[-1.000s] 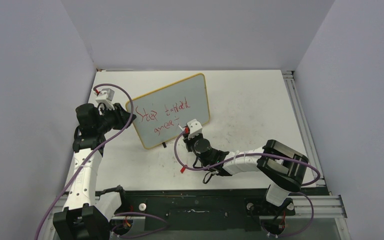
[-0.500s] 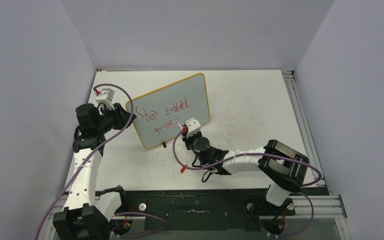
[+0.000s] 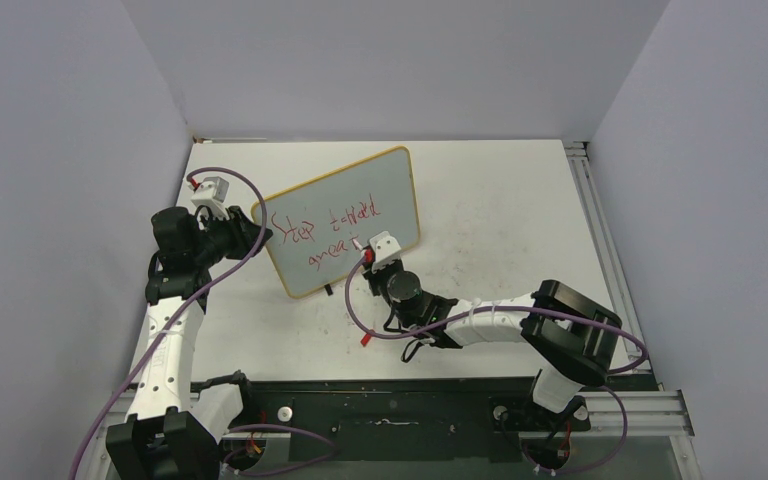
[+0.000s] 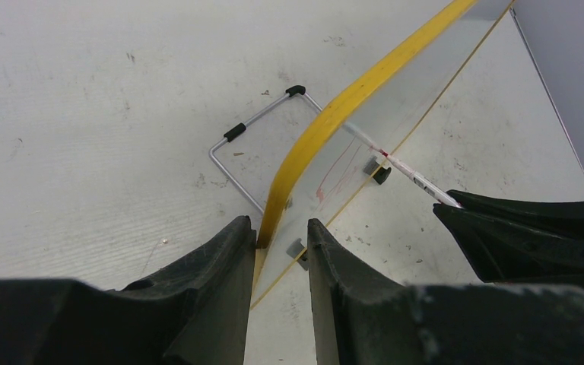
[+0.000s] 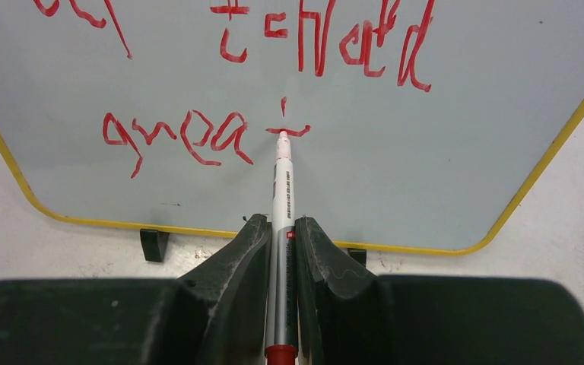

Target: Write a sentence on the whiteboard

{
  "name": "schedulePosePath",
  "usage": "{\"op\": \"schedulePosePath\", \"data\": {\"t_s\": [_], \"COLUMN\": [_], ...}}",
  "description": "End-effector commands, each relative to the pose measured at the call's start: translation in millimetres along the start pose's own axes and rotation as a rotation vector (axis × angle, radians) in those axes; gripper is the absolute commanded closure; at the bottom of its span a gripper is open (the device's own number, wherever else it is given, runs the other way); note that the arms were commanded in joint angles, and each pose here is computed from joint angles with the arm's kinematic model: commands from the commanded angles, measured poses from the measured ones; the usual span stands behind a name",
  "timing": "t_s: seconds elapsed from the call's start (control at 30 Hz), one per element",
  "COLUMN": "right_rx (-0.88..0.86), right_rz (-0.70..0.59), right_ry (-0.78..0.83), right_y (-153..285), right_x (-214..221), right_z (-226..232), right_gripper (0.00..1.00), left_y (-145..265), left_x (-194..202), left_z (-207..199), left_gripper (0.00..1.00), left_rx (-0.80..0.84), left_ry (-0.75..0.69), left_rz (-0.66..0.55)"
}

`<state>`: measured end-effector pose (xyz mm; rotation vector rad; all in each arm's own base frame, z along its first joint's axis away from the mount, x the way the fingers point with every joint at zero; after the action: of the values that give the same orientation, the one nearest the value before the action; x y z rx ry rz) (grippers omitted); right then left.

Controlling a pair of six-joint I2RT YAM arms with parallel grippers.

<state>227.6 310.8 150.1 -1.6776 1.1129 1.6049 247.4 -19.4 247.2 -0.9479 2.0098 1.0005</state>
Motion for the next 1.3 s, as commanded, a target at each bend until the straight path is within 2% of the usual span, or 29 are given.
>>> {"op": "schedulePosePath", "data": {"t_s": [0.0,0.23,0.77,1.27], "right_rx": [0.02,0.019,0.01,-0.005], "right_rz": [-0.127,-0.12,-0.018,0.013], "right_ry": [-0.064,-0.062,-0.069,-0.054], "right_y": [-1,-2,7,4], "right_x": [-42,-39,0,10], "right_z": [-2,-1,2,6], "right_gripper": [0.95,0.95,0.95,0.95], "left_y": [3,3,3,3], "left_x": [-10,-10,-10,-10], "left_z": [-5,-5,-5,-5], "left_gripper": [0.71,0.71,0.71,0.71], "left_rx": [0.029,0.028,0.028,0.028], "left_ry": [-0.035,-0.034,-0.034,-0.035], "left_rz": [-0.049,-0.048,-0.047,-0.048]}}
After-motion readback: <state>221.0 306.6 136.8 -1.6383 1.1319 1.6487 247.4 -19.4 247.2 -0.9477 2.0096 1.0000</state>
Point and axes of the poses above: each gripper's point midway between its finger pads, its own y axis back along the fingers, its own z axis along the line the jaws close on, x = y × z, the point moved 8 cm from there along y, back along the fingers, and after that the axes turned 3 degrees about y, right-handed, at the moved point
